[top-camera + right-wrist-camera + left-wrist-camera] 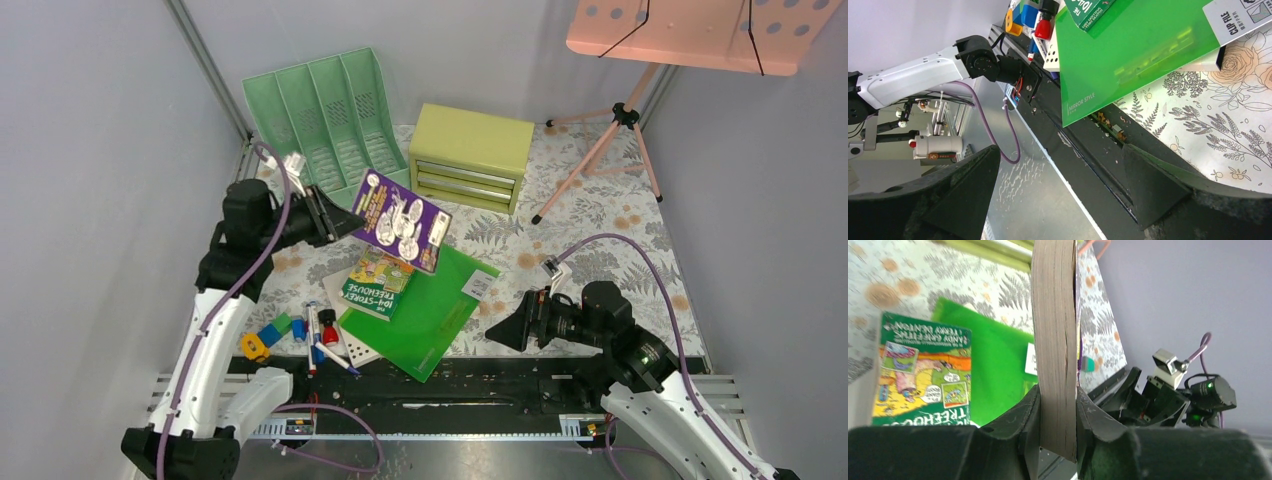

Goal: Organize the desk
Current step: Pick up the book from the center of the board.

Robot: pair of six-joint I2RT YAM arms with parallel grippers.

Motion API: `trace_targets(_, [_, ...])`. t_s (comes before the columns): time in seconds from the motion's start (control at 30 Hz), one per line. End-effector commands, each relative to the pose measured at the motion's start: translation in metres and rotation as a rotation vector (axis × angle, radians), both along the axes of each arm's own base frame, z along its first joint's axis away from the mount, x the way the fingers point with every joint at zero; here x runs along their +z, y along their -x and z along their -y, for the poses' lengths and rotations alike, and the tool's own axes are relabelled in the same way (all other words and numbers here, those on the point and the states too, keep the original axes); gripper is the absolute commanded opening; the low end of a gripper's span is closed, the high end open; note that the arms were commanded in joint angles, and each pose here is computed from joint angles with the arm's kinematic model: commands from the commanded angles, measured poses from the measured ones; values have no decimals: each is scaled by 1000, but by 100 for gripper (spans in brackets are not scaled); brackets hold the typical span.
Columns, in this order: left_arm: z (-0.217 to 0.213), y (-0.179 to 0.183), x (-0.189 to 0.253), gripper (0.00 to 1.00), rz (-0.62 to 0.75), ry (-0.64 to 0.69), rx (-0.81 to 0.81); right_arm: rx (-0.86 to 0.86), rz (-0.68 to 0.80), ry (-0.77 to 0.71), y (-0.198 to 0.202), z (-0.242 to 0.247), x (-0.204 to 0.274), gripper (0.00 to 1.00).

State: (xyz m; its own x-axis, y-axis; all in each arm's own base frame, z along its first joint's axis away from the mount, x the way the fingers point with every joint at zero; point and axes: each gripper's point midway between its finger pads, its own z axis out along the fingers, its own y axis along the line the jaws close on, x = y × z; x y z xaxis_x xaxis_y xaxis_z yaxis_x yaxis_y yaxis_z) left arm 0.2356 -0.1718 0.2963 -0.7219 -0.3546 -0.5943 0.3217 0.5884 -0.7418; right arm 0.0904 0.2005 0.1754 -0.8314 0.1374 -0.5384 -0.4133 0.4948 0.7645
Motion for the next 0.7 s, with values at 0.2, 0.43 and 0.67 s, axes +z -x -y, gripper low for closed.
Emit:
trace_targets(0.2, [-46, -24, 93, 0, 263, -56, 188, -20, 8, -16, -3, 0, 0, 99])
trace_targets(0.43, [-87, -40, 111, 0, 314, -251, 383, -38, -3, -20, -3, 2, -6, 99])
trace_targets(0.67, [-121, -46, 124, 0, 330, -397, 524, -52, -14, -7, -4, 4, -9, 100])
